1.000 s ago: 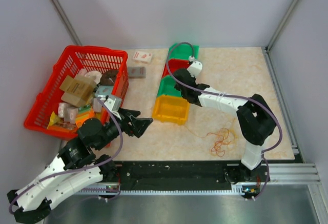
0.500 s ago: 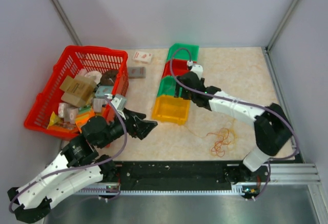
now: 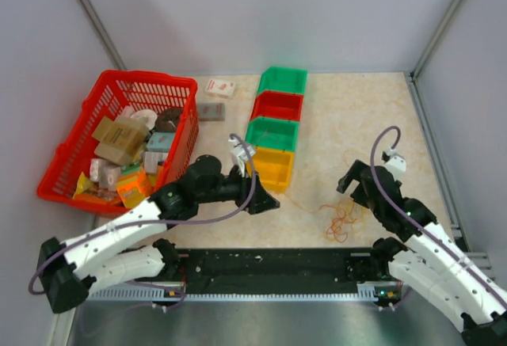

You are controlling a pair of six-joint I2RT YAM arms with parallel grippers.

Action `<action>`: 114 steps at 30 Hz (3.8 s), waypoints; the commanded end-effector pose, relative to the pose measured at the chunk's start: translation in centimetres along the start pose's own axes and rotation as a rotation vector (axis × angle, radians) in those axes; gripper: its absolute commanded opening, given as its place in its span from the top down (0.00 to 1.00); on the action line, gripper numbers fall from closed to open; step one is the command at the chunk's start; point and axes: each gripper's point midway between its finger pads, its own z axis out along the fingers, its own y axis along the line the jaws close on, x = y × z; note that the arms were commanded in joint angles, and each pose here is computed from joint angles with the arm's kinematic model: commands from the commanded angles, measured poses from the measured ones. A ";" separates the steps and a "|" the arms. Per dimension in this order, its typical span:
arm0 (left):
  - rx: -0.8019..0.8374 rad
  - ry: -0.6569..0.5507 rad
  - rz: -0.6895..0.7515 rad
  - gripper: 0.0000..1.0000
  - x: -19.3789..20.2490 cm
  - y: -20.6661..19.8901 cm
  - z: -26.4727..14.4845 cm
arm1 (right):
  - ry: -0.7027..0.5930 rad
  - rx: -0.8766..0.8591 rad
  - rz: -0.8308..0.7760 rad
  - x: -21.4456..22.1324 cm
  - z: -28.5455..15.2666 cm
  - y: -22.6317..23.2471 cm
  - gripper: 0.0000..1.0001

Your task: Untangle the cables

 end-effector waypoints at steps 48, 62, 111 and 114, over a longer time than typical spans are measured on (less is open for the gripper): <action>0.122 -0.085 0.164 0.20 -3.5 -8.5 2.6 | 0.026 -1.023 -0.047 -7.9 -20.9 19.5 1.00; 0.018 -0.122 0.169 0.31 -4.2 -5.6 8.8 | 0.031 -1.401 0.094 -11.9 -29.8 23.3 1.00; -0.496 -0.119 0.007 1.00 7.7 10.8 -4.3 | -0.235 -1.122 -0.364 -11.6 -17.5 30.5 1.00; -0.491 -0.124 0.007 1.00 7.9 10.9 -4.6 | -0.263 -1.106 -0.454 -10.4 -15.5 30.9 1.00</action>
